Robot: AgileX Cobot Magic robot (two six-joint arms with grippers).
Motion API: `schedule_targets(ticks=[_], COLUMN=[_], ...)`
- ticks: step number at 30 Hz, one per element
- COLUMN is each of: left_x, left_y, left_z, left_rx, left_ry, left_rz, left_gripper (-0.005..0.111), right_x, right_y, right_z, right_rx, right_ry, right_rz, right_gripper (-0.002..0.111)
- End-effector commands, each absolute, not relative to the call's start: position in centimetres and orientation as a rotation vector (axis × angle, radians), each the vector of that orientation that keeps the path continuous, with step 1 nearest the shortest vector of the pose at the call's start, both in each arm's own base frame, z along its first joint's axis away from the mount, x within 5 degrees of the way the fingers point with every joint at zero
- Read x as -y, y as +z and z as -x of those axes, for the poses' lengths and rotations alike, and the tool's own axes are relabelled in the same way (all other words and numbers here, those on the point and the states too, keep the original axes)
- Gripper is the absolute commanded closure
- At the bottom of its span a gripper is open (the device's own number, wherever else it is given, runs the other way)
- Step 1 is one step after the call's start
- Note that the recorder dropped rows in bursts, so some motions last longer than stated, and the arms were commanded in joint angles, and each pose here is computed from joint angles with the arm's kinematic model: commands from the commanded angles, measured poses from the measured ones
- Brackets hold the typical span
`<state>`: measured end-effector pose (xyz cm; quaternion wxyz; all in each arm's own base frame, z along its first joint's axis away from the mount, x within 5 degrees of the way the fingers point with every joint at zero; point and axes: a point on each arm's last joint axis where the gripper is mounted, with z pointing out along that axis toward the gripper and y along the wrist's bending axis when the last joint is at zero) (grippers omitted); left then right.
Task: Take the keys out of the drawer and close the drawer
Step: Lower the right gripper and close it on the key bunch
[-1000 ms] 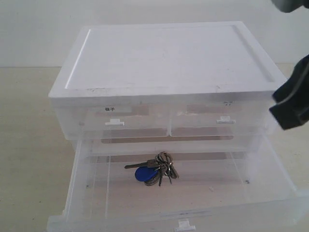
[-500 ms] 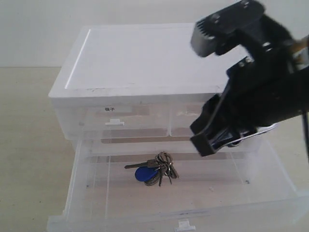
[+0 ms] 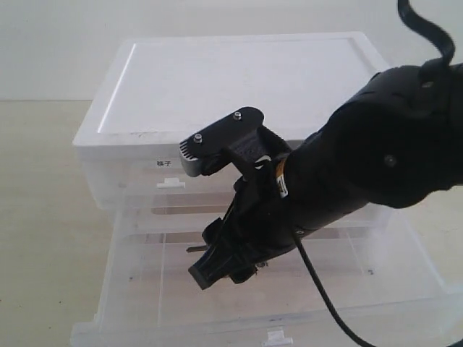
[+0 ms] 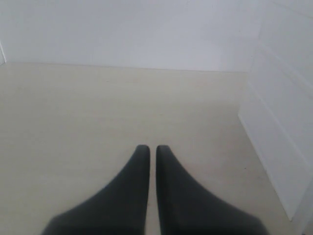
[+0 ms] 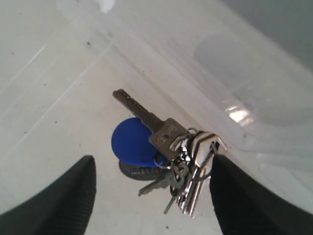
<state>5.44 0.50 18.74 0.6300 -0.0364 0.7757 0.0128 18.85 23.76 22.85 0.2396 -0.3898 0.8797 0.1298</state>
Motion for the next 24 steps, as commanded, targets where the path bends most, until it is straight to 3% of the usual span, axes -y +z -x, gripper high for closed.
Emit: schedule_targets(ticks=[1, 12, 24], left_x=[-0.5, -0.5, -0.5], left_y=[18.6, 18.6, 18.6], left_z=[-5.4, -5.4, -5.4], left_rx=[-1.779, -1.779, -1.779], left_ry=[0.025, 0.025, 0.025], left_rz=[0.087, 0.087, 0.087], left_gripper=[0.102, 0.102, 0.102], right_x=[-24.2, -24.4, -21.9], right_y=[20.7, 19.2, 25.1], right_z=[-19.1, -19.5, -16.2], right_rx=[-2.480, -2.507, -2.570], right_ry=[0.318, 0.269, 0.390], right_rz=[1.077, 1.113, 0.996], right_gripper=[0.049, 0.049, 0.049])
